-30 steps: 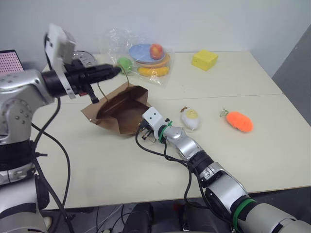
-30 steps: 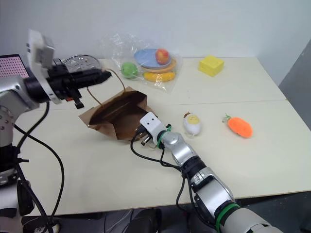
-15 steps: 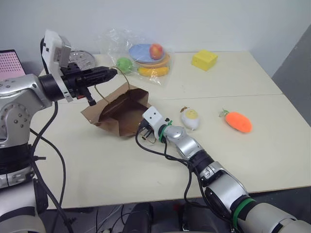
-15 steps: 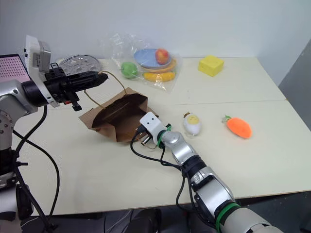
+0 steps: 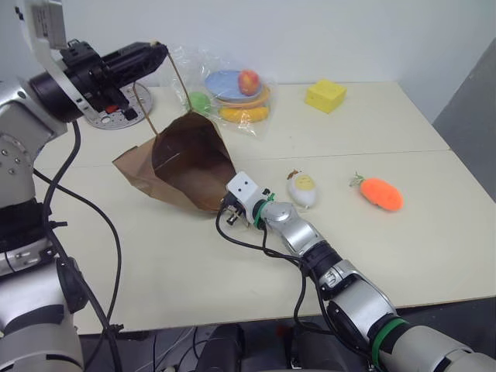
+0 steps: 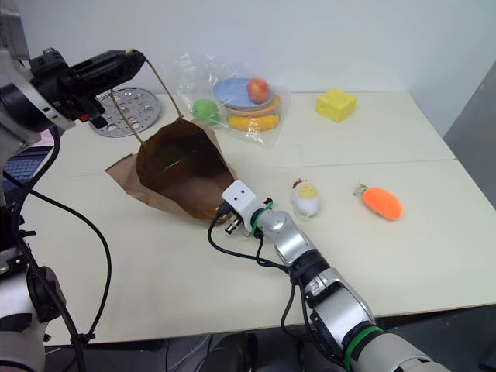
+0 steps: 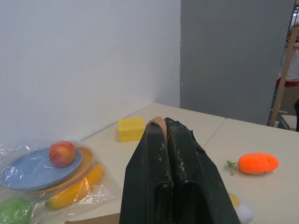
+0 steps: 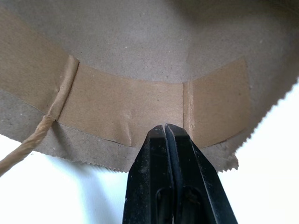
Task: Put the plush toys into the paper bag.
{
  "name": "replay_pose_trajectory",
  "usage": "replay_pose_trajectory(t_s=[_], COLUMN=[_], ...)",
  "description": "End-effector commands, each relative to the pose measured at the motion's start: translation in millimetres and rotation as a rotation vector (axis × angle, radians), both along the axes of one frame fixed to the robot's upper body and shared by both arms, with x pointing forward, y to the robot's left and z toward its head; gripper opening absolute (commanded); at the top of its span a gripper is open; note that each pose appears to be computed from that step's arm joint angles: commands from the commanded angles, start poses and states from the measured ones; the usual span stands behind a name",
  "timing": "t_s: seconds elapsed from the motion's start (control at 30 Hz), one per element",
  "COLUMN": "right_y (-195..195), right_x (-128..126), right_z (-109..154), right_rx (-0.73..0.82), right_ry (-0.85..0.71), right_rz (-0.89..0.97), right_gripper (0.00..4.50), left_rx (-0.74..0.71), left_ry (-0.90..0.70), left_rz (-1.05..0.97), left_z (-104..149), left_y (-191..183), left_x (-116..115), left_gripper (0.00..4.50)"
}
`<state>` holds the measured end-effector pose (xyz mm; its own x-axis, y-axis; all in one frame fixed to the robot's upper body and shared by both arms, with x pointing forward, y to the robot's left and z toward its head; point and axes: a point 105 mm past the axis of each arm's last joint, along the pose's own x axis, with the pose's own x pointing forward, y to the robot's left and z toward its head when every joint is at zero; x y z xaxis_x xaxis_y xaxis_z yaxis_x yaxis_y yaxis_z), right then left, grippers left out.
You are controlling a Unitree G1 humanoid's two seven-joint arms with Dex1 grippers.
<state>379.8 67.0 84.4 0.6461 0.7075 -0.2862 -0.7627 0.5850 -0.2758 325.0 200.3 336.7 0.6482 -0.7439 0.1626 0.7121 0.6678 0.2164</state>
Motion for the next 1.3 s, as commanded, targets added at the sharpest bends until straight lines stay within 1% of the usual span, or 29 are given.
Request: replay_pose_trajectory(t_s=[0.03,0.07,0.2,0.33,0.37,0.43,0.47,0.7,0.8,0.83,0.9,0.97,1.1,1.23,1.3], right_y=[1.9,3.2,16.9,12.8,8.2,-3.4,-12.2,-65.8,-82.6,-84.7,-89.8,-91.0,-90.0,-100.0,-117.5], right_x=[-10.0,-10.7,-22.6,-33.8,-35.8,-43.9,-48.8,-73.7,-73.4,-72.2,-63.9,-59.8,-51.1,-46.3,-41.2], right_z=[-19.5,-16.8,13.6,40.3,51.0,70.7,81.6,134.6,154.2,156.7,158.1,156.5,149.6,154.9,164.9], right_rx=[-0.019,-0.008,0.138,0.261,0.321,0.411,0.452,0.589,0.642,0.649,0.603,0.537,0.484,0.524,0.574], right_ry=[0.071,0.067,0.046,0.039,0.033,0.017,-0.003,-0.121,-0.167,-0.171,-0.241,-0.297,-0.328,-0.342,-0.363], right_rz=[0.022,0.03,0.139,0.208,0.217,0.259,0.281,0.313,0.252,0.235,0.153,0.122,0.089,0.05,-0.014], right_gripper=[0.06,0.06,0.06,0.06,0.21,0.65,0.95,3.41,4.48,4.48,4.48,4.48,4.48,4.48,4.48], left_rx=[0.066,0.06,0.092,0.099,0.098,0.108,0.106,0.116,0.129,0.135,0.13,0.129,0.141,0.159,0.169], left_ry=[-0.027,-0.018,0.003,0.013,0.021,0.031,0.036,0.047,0.058,0.06,0.057,0.053,0.048,0.038,0.033], left_rz=[-0.003,-0.003,-0.004,-0.016,-0.023,-0.027,-0.03,-0.037,-0.043,-0.046,-0.052,-0.056,-0.066,-0.058,-0.055], left_z=[-9.0,-12.1,-22.5,-24.2,-25.7,-29.8,-31.4,-34.4,-39.5,-40.5,-39.6,-38.9,-37.8,-31.7,-28.5], left_y=[-4.6,-4.1,-3.7,-5.0,-5.7,-6.6,-7.0,-8.7,-10.9,-11.3,-13.2,-14.8,-16.4,-12.2,-9.4], left_x=[-5.6,-5.2,-4.0,-5.3,-5.9,-6.1,-6.1,-1.9,1.9,2.8,4.5,5.7,6.8,5.5,4.0], left_gripper=[0.0,0.0,0.0,0.0,0.0,0.0,0.0,0.0,0.0,0.0,0.0,0.0,0.0,0.0,0.0])
